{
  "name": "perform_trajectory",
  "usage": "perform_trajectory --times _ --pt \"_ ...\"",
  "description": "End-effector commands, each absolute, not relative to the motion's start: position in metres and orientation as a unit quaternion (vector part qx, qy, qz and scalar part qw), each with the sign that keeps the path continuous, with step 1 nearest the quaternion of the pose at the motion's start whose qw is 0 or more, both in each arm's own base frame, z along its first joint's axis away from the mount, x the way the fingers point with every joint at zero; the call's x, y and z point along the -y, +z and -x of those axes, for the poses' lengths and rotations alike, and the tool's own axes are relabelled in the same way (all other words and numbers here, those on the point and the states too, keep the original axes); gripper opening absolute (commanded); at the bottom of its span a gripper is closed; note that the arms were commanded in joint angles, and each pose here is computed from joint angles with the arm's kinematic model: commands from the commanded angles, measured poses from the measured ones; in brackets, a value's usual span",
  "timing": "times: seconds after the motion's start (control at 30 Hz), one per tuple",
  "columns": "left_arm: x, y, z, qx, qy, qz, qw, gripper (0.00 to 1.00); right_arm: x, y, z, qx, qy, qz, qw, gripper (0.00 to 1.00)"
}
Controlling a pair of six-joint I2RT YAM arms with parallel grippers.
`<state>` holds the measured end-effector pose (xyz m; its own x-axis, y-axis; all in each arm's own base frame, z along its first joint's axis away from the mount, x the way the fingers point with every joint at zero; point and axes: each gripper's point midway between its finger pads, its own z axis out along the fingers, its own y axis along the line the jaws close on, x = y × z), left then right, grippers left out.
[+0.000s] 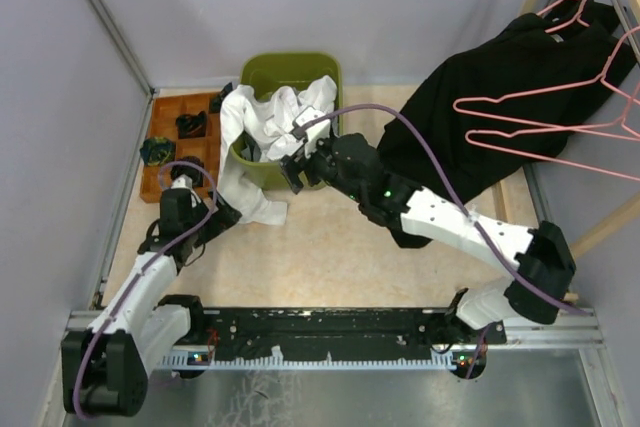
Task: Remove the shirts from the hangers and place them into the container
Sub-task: Place the shirt in the bin.
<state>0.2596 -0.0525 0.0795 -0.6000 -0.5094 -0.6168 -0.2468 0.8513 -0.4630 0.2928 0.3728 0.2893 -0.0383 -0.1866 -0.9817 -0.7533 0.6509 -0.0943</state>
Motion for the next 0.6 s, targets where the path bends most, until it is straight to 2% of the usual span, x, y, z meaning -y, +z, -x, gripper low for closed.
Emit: perform_trajectory --times 0.0,0.23,0.37,0.4,0.43,0.53,0.57 --pt "0.063 0.065 -0.276 -0.852 -0.216 0.253 0.405 0.98 -0.358 0.315 -0.275 -0.666 0.274 0.313 0.619 0.81" --pt "0.061 0.056 -0.297 -0.829 -0.221 0.237 0.456 0.84 -0.33 0.312 -0.27 -0.683 0.241 0.308 0.617 0.83" --pt "0.061 0.052 -0.302 -0.832 -0.217 0.214 0.464 0.71 -0.323 0.312 -0.268 -0.686 0.237 0.3 0.62 0.85" --pt "0.063 0.052 -0.303 -0.833 -0.219 0.211 0.462 0.66 -0.322 0.311 -0.268 -0.687 0.238 0.297 0.619 0.85" --pt "0.065 0.051 -0.303 -0.834 -0.223 0.202 0.462 0.55 -0.322 0.31 -0.267 -0.687 0.24 0.296 0.618 0.85" --pt "0.08 0.066 -0.306 -0.831 -0.255 0.152 0.47 0.13 -0.323 0.302 -0.266 -0.697 0.244 0.293 0.607 0.85" --pt "0.084 0.073 -0.306 -0.831 -0.262 0.142 0.469 0.06 -0.323 0.299 -0.266 -0.701 0.244 0.291 0.603 0.85"
